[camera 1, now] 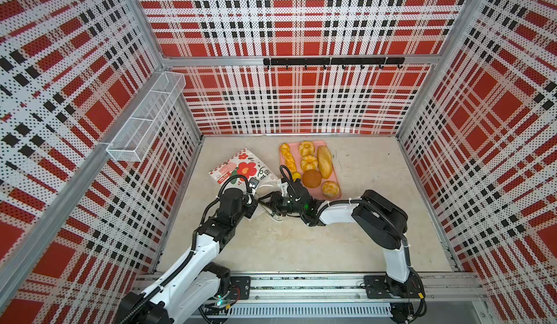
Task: Take the fake bread out of the paper bag
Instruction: 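Close the right tongs on the yellow bread deep inside the bag, then pull the yellow bread out of the bag mouth with the right tongs, then carry the yellow bread onto the pink tray with the right tongs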
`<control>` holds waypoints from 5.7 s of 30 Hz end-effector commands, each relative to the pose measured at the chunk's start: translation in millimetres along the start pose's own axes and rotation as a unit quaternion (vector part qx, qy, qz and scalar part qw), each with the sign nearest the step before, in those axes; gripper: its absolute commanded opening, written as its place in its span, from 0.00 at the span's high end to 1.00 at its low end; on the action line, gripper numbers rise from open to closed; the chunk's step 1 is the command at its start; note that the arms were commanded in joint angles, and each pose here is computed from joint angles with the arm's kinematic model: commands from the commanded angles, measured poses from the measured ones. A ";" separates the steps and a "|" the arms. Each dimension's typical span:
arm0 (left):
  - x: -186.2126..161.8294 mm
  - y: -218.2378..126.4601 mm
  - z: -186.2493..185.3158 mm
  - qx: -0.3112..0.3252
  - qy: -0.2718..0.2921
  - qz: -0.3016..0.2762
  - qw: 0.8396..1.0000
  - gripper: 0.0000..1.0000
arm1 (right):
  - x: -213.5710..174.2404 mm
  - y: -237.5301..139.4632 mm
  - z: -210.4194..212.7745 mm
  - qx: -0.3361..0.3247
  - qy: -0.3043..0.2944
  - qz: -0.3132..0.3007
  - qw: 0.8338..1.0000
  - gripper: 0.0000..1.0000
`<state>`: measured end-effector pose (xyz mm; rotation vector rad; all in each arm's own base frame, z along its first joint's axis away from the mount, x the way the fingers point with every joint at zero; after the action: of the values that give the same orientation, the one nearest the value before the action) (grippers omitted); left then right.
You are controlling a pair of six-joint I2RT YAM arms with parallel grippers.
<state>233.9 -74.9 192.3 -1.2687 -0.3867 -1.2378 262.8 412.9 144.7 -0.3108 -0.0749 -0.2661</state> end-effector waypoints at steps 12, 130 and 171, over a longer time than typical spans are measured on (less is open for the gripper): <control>0.7 -2.7 -4.6 -0.007 0.004 -0.007 1.000 1.00 | 5.0 6.3 -10.5 -0.018 0.032 -0.010 0.999 0.54; 4.8 11.2 24.6 0.054 -0.019 0.013 0.998 1.00 | 2.5 -283.5 113.1 -0.395 -0.536 -0.059 0.744 1.00; 4.5 3.0 25.8 0.059 -0.022 0.013 0.998 1.00 | 9.6 -232.0 -18.7 -0.450 -0.872 0.078 0.178 1.00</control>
<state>251.1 -54.6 201.4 -1.1829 -0.4489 -1.1425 205.0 186.1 186.7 -1.7512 -2.2701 0.5947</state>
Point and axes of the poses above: each gripper's point midway between its finger pads, its own y axis out along the fingers, its own z axis along the line the jaws close on, x = y × z, the point moved 8 cm from there along -y, back along the fingers, and after that the axes turned 1 degree about y, right-handed, at the moved point
